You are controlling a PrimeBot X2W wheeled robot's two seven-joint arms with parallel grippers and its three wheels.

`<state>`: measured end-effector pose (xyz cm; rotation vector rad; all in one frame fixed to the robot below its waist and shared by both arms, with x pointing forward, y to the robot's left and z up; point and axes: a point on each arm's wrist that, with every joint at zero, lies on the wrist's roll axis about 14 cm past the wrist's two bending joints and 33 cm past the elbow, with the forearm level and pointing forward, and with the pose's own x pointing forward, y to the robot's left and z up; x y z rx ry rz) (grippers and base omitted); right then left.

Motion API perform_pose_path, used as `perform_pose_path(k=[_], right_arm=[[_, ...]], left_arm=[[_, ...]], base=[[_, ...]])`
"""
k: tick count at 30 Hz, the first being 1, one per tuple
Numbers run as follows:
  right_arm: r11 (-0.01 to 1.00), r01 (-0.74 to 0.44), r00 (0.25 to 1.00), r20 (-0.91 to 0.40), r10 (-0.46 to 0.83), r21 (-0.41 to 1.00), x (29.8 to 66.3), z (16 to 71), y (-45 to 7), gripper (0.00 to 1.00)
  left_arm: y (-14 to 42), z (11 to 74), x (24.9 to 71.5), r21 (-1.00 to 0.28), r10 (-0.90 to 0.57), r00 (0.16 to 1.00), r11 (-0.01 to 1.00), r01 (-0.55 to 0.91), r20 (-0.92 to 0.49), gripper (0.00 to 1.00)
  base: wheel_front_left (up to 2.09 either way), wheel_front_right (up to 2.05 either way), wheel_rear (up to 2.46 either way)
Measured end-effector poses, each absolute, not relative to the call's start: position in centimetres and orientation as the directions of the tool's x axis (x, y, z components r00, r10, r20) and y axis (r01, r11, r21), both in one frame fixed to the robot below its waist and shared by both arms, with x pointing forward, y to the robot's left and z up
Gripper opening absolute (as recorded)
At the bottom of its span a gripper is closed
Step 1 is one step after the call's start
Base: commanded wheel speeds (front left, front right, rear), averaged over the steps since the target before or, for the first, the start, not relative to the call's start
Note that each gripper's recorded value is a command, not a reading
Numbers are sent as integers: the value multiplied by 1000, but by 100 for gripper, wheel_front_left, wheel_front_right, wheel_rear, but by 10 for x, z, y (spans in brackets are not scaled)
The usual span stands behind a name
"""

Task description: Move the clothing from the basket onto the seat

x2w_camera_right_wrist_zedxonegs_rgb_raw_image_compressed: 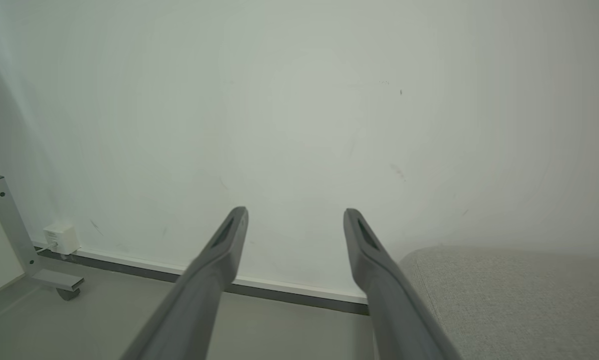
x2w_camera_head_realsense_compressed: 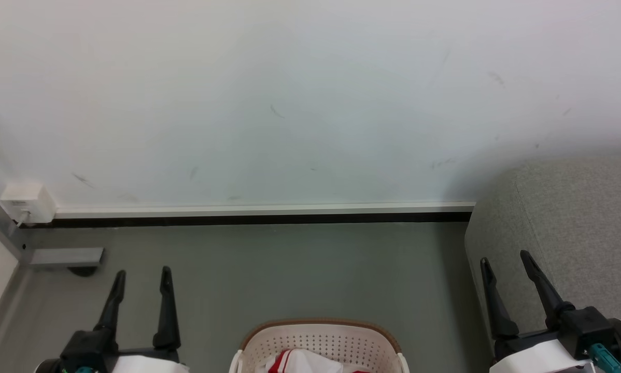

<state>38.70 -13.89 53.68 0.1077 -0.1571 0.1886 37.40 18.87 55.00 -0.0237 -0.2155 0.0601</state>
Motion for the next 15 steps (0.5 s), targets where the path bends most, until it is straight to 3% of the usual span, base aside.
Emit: perform_pose_path(k=[15], right_arm=[[975,-183,976,143,164,128,387,529,-142,100]], left_arm=[[188,550,374,-34,62,975,998,-56,213,100]], base=[[0,0,0]])
